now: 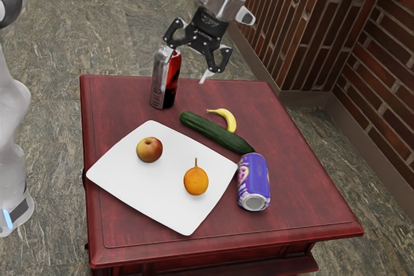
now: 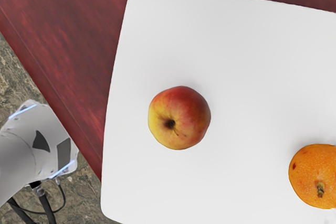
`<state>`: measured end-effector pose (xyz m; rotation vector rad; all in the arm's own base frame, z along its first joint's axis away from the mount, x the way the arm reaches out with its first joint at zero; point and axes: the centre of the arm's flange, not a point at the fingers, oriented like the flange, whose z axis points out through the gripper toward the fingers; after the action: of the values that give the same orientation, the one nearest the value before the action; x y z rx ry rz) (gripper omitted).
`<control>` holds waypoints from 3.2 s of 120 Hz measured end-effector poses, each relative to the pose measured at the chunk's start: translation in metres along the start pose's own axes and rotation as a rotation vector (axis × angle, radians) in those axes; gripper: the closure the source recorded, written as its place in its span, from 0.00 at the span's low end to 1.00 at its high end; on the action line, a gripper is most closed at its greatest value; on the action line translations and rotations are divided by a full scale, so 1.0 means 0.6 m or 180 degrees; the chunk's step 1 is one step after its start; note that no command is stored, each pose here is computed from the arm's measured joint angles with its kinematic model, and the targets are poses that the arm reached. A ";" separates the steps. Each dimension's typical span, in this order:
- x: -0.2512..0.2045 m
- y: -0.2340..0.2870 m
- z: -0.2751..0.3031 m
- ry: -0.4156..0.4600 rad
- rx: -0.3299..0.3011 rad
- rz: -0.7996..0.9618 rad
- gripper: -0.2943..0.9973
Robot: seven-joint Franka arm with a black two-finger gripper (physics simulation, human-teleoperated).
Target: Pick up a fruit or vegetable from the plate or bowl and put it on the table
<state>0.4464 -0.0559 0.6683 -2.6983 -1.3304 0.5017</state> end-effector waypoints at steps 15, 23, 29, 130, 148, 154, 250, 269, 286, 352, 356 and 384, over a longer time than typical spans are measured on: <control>-0.002 0.011 -0.023 0.0125 -0.0350 -0.0825 0.23; -0.022 0.007 -0.037 0.0148 -0.0490 -0.1146 0.23; -0.061 0.021 -0.040 0.0198 -0.0534 -0.1270 0.23; -0.060 -0.015 0.207 0.0726 -0.0725 -0.0625 0.23; -0.023 -0.016 0.215 0.0685 -0.0880 -0.0548 0.23; -0.017 -0.013 0.215 0.0667 -0.0914 -0.0499 0.23; -0.007 -0.024 0.343 0.0463 -0.0899 -0.0065 0.23; 0.008 -0.024 0.358 0.0448 -0.0909 -0.0090 0.23; 0.010 -0.025 0.361 0.0464 -0.0934 -0.0069 0.23; 0.026 -0.026 0.392 0.0437 -0.0896 -0.0068 0.23; 0.027 -0.025 0.394 0.0434 -0.0892 -0.0069 0.23; 0.041 -0.023 0.413 0.0397 -0.0877 -0.0119 0.23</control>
<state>0.3683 -0.0432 0.4320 -2.8546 -1.5110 0.1518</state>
